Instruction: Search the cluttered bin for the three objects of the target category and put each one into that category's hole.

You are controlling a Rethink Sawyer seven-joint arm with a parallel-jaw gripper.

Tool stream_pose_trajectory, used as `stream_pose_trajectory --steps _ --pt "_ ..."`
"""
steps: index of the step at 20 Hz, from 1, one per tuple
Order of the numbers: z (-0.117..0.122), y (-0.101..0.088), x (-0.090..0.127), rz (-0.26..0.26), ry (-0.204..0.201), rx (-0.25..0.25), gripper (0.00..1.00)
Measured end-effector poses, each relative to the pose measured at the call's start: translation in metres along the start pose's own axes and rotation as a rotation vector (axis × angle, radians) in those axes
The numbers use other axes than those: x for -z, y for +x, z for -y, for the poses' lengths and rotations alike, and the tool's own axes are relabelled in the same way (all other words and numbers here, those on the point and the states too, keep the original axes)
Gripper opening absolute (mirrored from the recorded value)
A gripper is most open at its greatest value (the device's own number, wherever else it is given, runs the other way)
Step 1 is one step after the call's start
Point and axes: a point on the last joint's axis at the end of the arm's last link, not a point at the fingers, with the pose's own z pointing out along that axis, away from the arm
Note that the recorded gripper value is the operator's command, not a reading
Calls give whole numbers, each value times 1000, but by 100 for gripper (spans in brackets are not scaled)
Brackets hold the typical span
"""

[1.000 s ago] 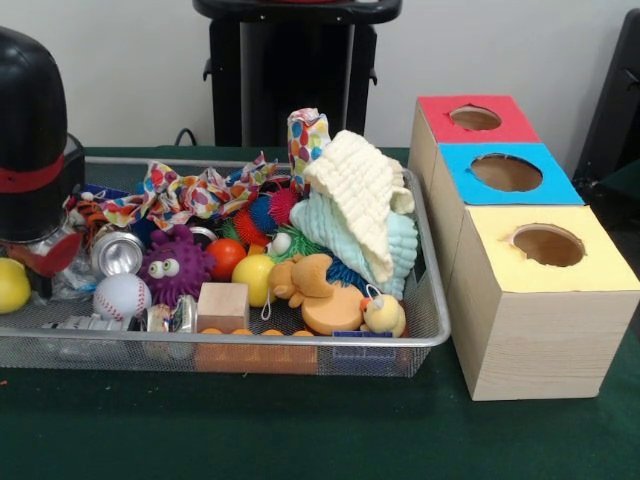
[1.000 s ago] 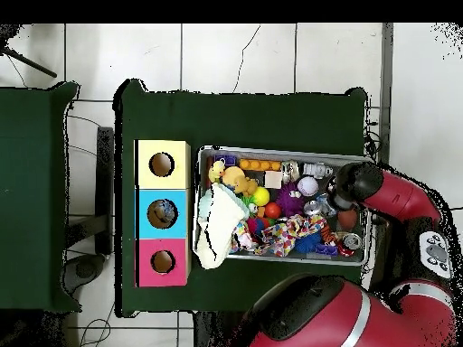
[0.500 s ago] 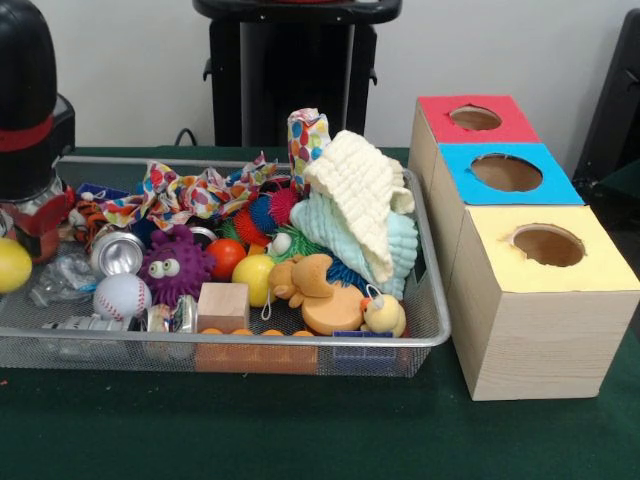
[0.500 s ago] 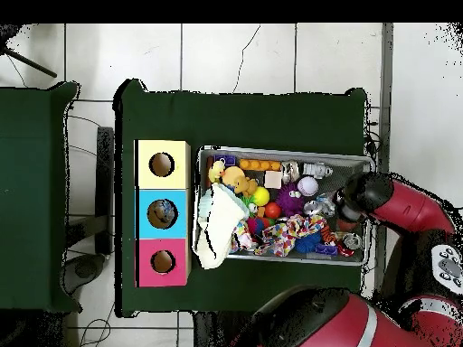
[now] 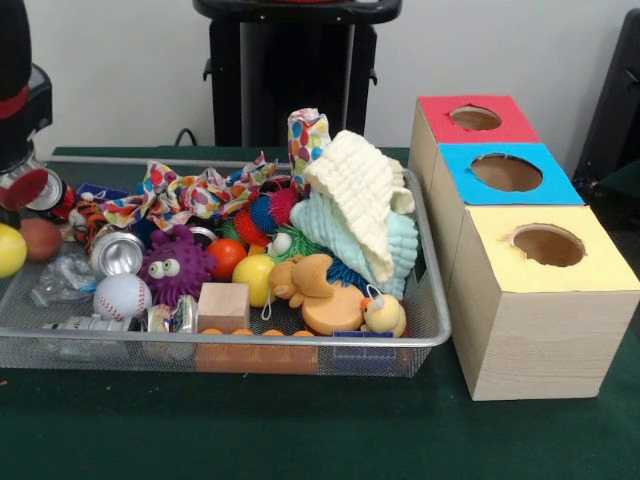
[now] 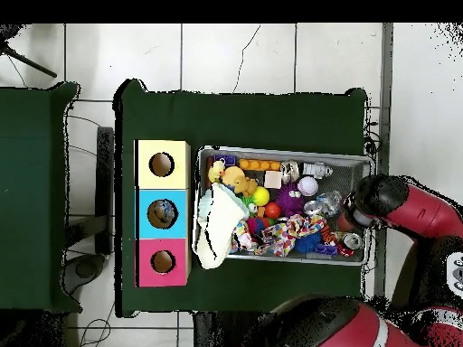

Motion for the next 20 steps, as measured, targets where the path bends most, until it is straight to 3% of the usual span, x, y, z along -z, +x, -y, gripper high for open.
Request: stream_pose_trajectory --steps 3,5,6,13,20 --pt "17 -5 -11 0 -5 -25 0" --pt "25 -11 -12 -6 -40 -61 0" --pt "31 -16 -12 -29 -93 -107 0" --pt "51 -25 -15 -114 -233 -222 0" --pt "60 -30 -17 -153 -304 -276 0"
